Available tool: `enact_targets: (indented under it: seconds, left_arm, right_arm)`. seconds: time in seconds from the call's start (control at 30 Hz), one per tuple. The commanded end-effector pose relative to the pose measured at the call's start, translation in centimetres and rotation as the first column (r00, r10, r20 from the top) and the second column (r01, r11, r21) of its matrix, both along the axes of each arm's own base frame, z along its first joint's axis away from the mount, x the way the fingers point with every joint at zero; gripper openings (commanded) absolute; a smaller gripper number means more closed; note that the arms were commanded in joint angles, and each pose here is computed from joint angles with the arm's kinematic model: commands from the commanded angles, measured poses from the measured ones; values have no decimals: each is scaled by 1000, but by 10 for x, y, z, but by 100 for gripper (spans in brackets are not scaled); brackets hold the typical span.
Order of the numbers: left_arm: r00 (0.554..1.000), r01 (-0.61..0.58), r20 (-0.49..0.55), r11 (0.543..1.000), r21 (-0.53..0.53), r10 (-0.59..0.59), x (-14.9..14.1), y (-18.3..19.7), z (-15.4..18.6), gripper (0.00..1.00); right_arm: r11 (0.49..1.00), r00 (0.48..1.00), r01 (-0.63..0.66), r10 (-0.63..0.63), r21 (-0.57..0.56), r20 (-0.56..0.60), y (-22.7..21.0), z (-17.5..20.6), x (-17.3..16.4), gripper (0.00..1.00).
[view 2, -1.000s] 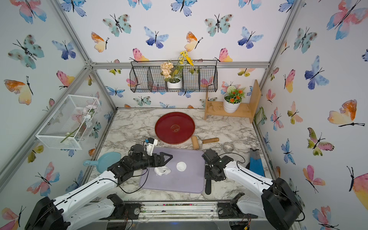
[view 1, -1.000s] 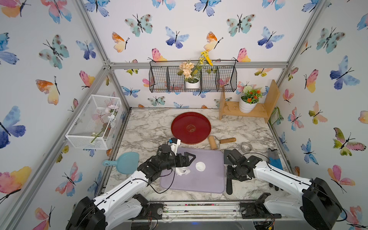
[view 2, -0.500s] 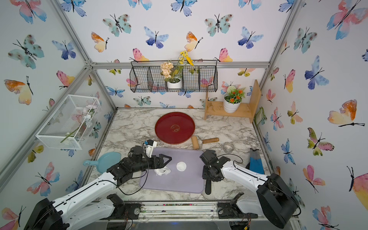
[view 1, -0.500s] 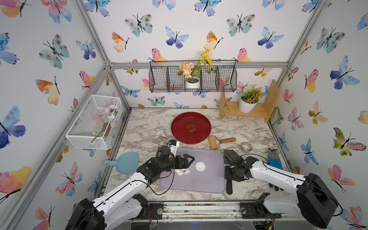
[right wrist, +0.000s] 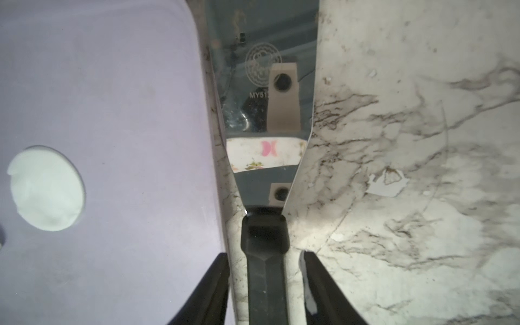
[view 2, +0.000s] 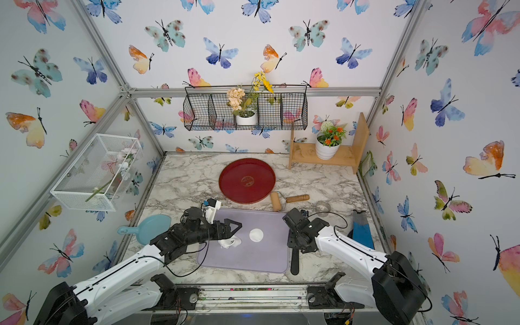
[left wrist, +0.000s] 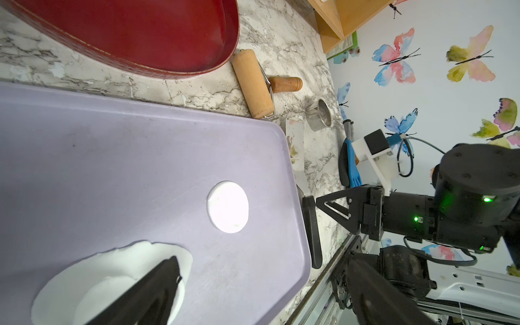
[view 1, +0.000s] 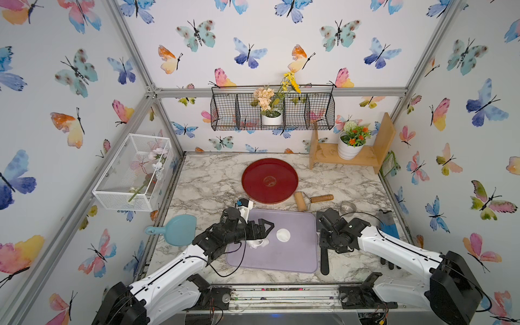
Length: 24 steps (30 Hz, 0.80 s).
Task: Roll out the dumpling wrappers from the dough
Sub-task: Pick up the spatula from the center of the board.
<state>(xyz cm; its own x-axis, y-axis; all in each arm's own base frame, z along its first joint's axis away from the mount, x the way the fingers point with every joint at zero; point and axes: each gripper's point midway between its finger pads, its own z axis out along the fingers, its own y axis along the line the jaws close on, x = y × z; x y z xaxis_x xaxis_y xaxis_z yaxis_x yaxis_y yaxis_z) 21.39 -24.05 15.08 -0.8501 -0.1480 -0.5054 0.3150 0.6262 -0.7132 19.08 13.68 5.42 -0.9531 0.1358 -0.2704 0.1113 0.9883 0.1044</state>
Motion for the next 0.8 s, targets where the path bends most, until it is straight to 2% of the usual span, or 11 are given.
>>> enact_targets:
  seconds: [0.0, 0.17, 0.63, 0.73, 0.77]
  left_arm:
    - [1000, -18, 22, 1000, 15, 18, 2, 4, -1, 99]
    - [1000, -18, 18, 1000, 17, 17, 1, 4, -2, 99]
    - [1000, -23, 22, 1000, 20, 22, 1, 6, -2, 99]
    - [999, -23, 22, 999, 22, 23, 0, 7, -2, 99]
    - [999, -25, 23, 999, 23, 25, 1, 7, -2, 99]
  right_arm:
    - [999, 999, -18, 16, -48, -29, -6, -3, -5, 45]
    - [999, 998, -38, 36, -29, -56, 2, -17, -5, 46]
    - [996, 993, -40, 31, -78, -111, -2, -53, -7, 46]
    - [994, 991, -42, 29, -98, -128, -2, -59, -7, 44]
    - [994, 991, -45, 31, -103, -133, -3, -60, -8, 40]
